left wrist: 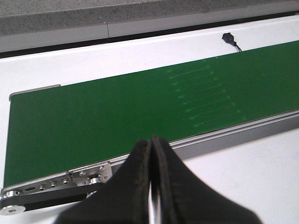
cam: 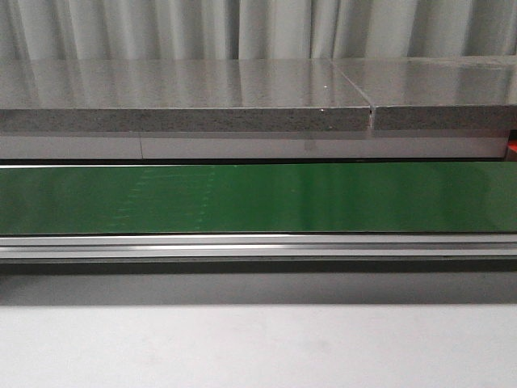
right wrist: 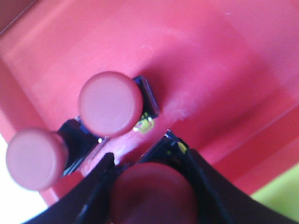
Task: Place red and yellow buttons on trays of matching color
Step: 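Carry the red button with the right gripper into the red tray and release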
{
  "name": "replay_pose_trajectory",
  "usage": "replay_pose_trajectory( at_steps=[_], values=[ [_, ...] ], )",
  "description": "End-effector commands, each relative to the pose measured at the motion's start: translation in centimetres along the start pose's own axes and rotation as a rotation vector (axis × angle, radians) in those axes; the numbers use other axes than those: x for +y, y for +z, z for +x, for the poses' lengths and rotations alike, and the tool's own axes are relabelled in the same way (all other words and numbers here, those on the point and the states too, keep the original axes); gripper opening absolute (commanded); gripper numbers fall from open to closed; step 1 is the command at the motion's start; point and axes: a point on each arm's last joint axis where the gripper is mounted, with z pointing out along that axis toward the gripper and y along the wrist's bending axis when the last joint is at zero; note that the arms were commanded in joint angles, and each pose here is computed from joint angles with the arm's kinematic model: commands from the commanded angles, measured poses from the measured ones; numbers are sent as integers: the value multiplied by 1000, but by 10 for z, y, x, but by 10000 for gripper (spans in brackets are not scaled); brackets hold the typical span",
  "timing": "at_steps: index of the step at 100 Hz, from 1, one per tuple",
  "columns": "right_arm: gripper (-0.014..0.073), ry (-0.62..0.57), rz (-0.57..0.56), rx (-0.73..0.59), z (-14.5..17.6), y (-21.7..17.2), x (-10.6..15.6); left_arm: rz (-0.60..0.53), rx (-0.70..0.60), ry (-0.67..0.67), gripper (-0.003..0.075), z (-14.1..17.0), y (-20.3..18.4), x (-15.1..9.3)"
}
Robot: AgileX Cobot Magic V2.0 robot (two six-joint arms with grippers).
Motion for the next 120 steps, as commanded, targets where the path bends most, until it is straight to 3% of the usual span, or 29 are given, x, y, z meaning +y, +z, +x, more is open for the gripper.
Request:
replay_pose_trajectory(
  at_steps=[1,30,37,46,57,83,109,120],
  values=[
    [120,8,-32,-125,-16,-23,4,5,-88,-7,-21,-13,-4,-1],
    [153,22,-35,-96,-14,-13,4,5,-88,-7,-21,-13,-4,-1],
    [239,22,-36,-95,-14,-13,4,5,-88,-7,-21,-13,-4,-1],
    [433,24,-38,-94,-13,-13,4,5,-88,-7,-21,-13,-4,-1],
    [545,27,-40,-93,-13,-13,4,5,-88,-7,-21,-13,-4,-1],
    [542,20,-43,-86,-12,-28,6,5,-88,-7,-21,-13,-4,-1],
    [539,-84,-74,-165,-12,-86,19,5,-88,-7,-21,-13,-4,-1],
    [444,-146,-100,-223,-9,-117,32,5,-88,-7,-21,-13,-4,-1]
  ],
)
